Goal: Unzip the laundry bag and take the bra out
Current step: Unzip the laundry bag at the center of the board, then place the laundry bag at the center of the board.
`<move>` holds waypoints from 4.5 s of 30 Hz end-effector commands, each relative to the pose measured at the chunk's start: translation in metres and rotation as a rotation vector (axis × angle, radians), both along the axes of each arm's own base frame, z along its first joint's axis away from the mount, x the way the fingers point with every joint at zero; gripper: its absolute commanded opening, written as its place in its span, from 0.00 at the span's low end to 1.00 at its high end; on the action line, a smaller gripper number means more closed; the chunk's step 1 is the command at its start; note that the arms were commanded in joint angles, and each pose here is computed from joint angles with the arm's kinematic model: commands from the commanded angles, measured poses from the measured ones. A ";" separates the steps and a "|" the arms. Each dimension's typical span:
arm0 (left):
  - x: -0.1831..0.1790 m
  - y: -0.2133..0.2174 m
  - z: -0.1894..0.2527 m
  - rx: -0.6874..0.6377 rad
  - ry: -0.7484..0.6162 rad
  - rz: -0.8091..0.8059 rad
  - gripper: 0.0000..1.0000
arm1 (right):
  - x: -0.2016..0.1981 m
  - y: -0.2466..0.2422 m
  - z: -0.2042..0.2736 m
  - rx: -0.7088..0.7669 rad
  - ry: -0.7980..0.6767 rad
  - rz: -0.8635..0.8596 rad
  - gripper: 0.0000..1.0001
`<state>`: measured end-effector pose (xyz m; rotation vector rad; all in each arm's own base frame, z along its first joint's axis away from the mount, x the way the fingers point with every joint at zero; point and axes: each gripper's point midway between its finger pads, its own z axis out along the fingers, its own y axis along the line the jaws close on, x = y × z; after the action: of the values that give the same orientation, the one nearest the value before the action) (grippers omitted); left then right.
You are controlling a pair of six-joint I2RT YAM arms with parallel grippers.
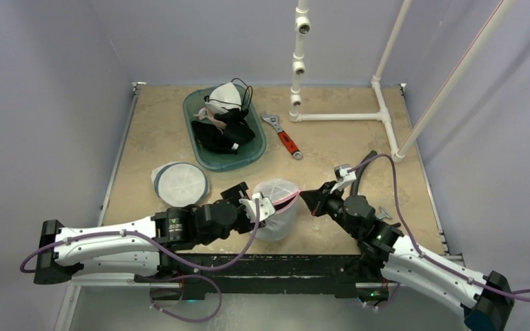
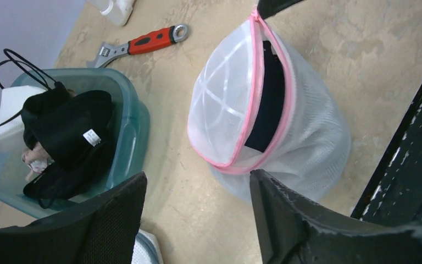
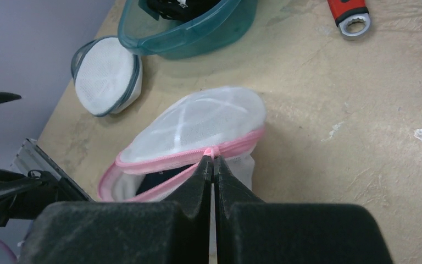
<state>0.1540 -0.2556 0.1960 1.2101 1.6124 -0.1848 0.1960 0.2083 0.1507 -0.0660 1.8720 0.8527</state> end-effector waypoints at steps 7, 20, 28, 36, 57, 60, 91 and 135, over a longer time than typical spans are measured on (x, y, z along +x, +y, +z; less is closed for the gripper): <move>-0.017 -0.061 0.058 -0.170 0.086 -0.141 0.88 | -0.013 0.010 0.036 0.027 -0.107 0.125 0.00; -0.014 -0.133 -0.005 -0.107 0.174 -0.162 0.92 | -0.020 0.010 0.045 0.029 -0.121 0.160 0.00; 0.012 -0.122 -0.018 -0.095 0.077 -0.024 0.84 | -0.033 0.021 0.052 0.056 -0.153 0.258 0.00; 0.014 -0.118 -0.023 -0.029 0.053 -0.056 0.38 | -0.044 0.029 0.068 0.093 -0.195 0.339 0.00; 0.000 -0.065 0.007 -0.011 -0.025 -0.147 0.00 | -0.027 0.021 0.076 0.085 -0.148 0.224 0.00; 0.000 -0.060 0.014 -0.028 -0.038 -0.140 0.00 | -0.020 0.015 0.066 0.065 -0.117 0.167 0.00; 0.061 -0.079 0.098 0.038 -0.458 0.040 0.00 | -0.003 -0.043 0.067 0.052 -0.037 -0.155 0.68; 0.015 -0.030 -0.037 -0.997 0.875 0.703 0.80 | 0.030 0.010 0.062 -0.278 -0.019 -0.001 0.64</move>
<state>0.1864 -0.2785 0.1701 0.0544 2.0485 -0.6953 0.2134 0.2177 0.1936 -0.2051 1.9783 0.6719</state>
